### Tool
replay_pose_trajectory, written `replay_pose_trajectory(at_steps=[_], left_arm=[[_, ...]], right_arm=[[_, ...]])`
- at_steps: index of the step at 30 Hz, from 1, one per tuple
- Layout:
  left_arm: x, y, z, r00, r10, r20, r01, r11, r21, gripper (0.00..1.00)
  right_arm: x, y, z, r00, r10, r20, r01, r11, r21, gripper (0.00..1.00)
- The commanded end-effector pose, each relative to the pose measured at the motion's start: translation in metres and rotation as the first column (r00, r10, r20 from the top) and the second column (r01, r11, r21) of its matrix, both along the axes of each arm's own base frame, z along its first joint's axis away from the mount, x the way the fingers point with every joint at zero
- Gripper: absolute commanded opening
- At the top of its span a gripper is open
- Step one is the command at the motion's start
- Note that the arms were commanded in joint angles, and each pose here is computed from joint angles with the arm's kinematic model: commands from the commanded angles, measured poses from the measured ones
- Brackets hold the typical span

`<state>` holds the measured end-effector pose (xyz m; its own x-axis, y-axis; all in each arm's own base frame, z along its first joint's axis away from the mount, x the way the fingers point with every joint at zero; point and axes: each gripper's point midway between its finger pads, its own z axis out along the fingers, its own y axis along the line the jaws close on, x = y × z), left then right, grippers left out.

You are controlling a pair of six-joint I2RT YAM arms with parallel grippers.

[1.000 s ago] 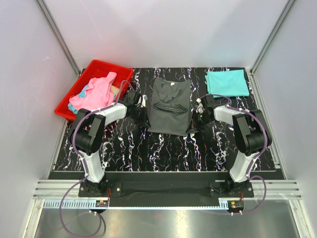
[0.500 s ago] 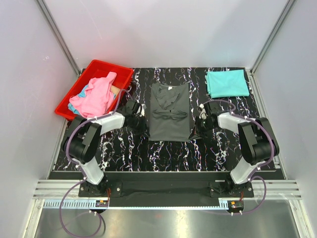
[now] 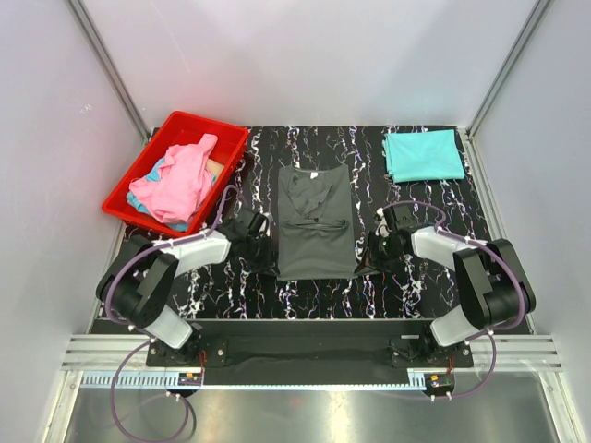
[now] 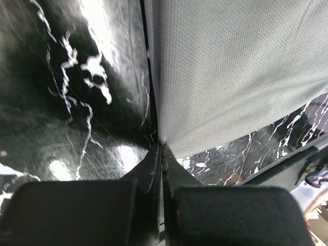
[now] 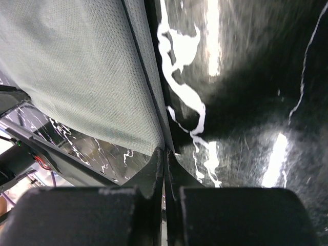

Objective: Fold and stack the t-shirts
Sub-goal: Fold the tshirt

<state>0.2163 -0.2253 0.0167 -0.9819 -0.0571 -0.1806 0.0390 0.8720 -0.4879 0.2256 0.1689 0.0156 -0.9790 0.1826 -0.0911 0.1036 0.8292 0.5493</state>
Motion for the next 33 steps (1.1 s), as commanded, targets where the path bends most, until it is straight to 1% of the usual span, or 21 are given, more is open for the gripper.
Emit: replay_pose_trajectory(at_steps=[1, 6, 8, 9, 10, 12, 13, 14, 16, 18, 19, 20, 22, 23, 24, 25, 26, 28, 30, 31, 33], left_arm=[[-0.003, 0.005, 0.000, 0.998, 0.048, 0.039, -0.050, 0.998, 0.039, 0.00], [-0.020, 0.007, -0.001, 0.999, 0.036, 0.029, -0.038, 0.997, 0.063, 0.00], [-0.025, 0.011, 0.000, 0.999, 0.047, 0.022, -0.049, 0.996, 0.081, 0.09], [-0.028, 0.013, 0.001, 0.998, 0.053, 0.017, -0.055, 0.994, 0.092, 0.16], [-0.029, 0.015, 0.002, 0.998, 0.067, 0.010, -0.068, 0.993, 0.099, 0.17], [-0.032, 0.022, 0.006, 0.997, 0.081, 0.010, -0.082, 0.988, 0.127, 0.20], [-0.033, 0.023, 0.007, 0.997, 0.081, 0.008, -0.081, 0.987, 0.136, 0.24], [-0.026, 0.023, 0.014, 0.996, 0.086, 0.038, -0.091, 0.985, 0.148, 0.36], [-0.025, 0.028, 0.024, 0.996, 0.072, 0.050, -0.080, 0.980, 0.183, 0.37], [-0.008, 0.024, 0.045, 0.991, 0.062, 0.116, -0.083, 0.980, 0.181, 0.38], [-0.002, 0.021, 0.052, 0.989, 0.058, 0.134, -0.081, 0.982, 0.172, 0.38], [0.011, 0.009, 0.063, 0.985, 0.046, 0.166, -0.070, 0.988, 0.137, 0.38], [0.021, -0.003, 0.067, 0.984, 0.019, 0.175, -0.039, 0.993, 0.110, 0.33], [0.030, -0.015, 0.064, 0.987, 0.008, 0.159, -0.021, 0.996, 0.083, 0.30], [0.034, -0.019, 0.061, 0.990, 0.004, 0.141, -0.015, 0.997, 0.074, 0.24], [0.040, -0.028, 0.064, 0.991, -0.009, 0.135, 0.003, 0.999, 0.043, 0.22], [0.044, -0.032, 0.053, 0.993, -0.012, 0.114, 0.007, 0.999, 0.046, 0.21], [0.053, -0.040, 0.054, 0.993, -0.010, 0.117, 0.008, 1.000, 0.018, 0.19], [0.066, -0.046, 0.050, 0.992, 0.001, 0.123, -0.001, 1.000, 0.000, 0.19], [0.074, -0.051, 0.055, 0.991, 0.001, 0.132, 0.002, 1.000, -0.016, 0.20], [0.086, -0.052, 0.046, 0.993, 0.002, 0.116, 0.000, 1.000, -0.010, 0.22]], right_arm=[[-0.004, -0.001, 0.003, 1.000, -0.028, 0.014, 0.028, 0.999, -0.022, 0.00], [-0.028, 0.006, 0.002, 0.999, -0.025, -0.022, 0.024, 0.999, -0.031, 0.00], [-0.034, 0.005, 0.004, 0.999, -0.040, -0.024, 0.039, 0.998, -0.047, 0.01], [-0.036, 0.005, 0.005, 0.998, -0.049, -0.029, 0.048, 0.998, -0.049, 0.07], [-0.037, 0.003, 0.005, 0.998, -0.059, -0.028, 0.058, 0.997, -0.055, 0.13], [-0.039, -0.001, 0.011, 0.996, -0.079, -0.030, 0.077, 0.994, -0.077, 0.33], [-0.037, -0.006, 0.013, 0.996, -0.090, -0.018, 0.088, 0.991, -0.105, 0.42], [-0.036, -0.009, 0.017, 0.996, -0.093, -0.010, 0.091, 0.988, -0.121, 0.44], [-0.029, -0.016, 0.032, 0.995, -0.093, 0.031, 0.097, 0.982, -0.162, 0.46], [-0.018, -0.016, 0.047, 0.994, -0.078, 0.069, 0.090, 0.980, -0.177, 0.43], [-0.012, -0.015, 0.052, 0.993, -0.074, 0.087, 0.089, 0.981, -0.175, 0.40], [0.000, -0.009, 0.058, 0.991, -0.070, 0.112, 0.087, 0.984, -0.155, 0.28], [0.009, 0.003, 0.062, 0.991, -0.048, 0.122, 0.061, 0.992, -0.107, 0.14], [0.022, 0.009, 0.061, 0.989, -0.039, 0.140, 0.052, 0.994, -0.093, 0.01], [0.027, 0.012, 0.060, 0.989, -0.032, 0.145, 0.046, 0.995, -0.091, 0.00], [0.033, 0.013, 0.058, 0.988, -0.028, 0.149, 0.044, 0.994, -0.100, 0.00], [0.043, 0.016, 0.055, 0.988, -0.020, 0.151, 0.037, 0.993, -0.108, 0.00], [0.053, 0.017, 0.051, 0.987, -0.006, 0.159, 0.026, 0.992, -0.125, 0.00], [0.064, 0.023, 0.047, 0.988, 0.010, 0.155, 0.010, 0.992, -0.125, 0.00], [0.067, 0.025, 0.045, 0.988, 0.013, 0.151, 0.006, 0.992, -0.123, 0.00], [0.079, 0.028, 0.039, 0.988, 0.021, 0.153, -0.001, 0.992, -0.128, 0.00]])
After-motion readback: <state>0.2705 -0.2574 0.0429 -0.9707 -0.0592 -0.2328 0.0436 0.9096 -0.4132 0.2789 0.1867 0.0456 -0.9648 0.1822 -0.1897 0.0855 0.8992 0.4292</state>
